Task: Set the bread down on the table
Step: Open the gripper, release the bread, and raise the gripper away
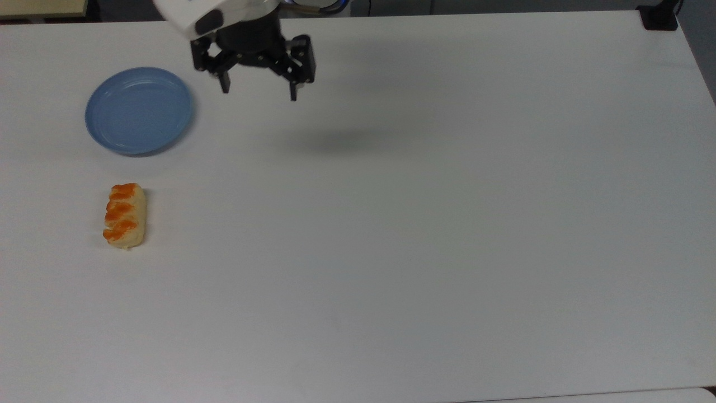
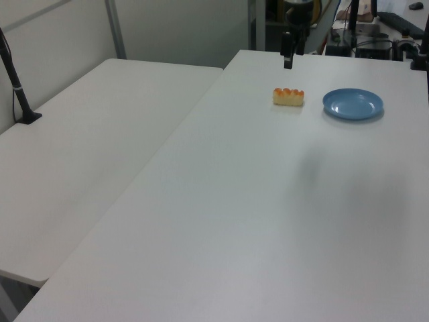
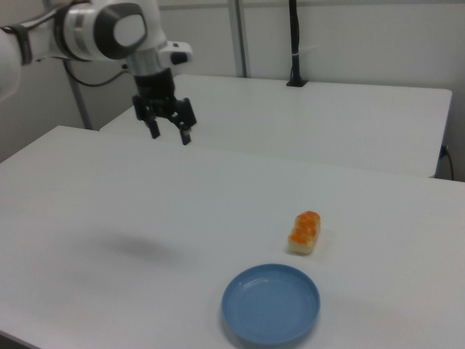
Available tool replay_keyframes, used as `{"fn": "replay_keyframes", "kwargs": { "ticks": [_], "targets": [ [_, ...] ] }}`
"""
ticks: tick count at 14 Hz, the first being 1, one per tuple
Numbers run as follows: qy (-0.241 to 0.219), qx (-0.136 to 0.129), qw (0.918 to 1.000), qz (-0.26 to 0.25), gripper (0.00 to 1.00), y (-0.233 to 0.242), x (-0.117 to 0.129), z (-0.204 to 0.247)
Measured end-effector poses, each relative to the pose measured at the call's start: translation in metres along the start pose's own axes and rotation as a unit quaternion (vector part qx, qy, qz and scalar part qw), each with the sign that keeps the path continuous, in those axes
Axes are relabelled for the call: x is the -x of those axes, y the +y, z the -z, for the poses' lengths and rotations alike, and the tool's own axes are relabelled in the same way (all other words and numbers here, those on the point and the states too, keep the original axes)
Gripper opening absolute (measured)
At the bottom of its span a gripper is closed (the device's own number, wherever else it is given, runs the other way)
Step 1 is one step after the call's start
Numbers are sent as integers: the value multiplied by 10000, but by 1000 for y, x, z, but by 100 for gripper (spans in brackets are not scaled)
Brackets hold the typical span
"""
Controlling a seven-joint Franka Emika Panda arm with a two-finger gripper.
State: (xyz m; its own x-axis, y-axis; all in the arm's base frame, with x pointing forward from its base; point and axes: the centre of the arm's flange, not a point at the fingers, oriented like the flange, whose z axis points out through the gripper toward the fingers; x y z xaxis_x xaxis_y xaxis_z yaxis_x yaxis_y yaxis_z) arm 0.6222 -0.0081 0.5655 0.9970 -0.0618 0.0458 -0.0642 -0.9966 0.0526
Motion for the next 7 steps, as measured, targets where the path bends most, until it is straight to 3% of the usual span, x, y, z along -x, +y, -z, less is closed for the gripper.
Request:
{"fn": "replay_keyframes", "kwargs": {
  "ticks": [4,7],
  "targets": [
    [-163,40,9998,-44,100,-3,42,42],
    [-136,47,9998,-149,100,14,53,52]
  ]
}}
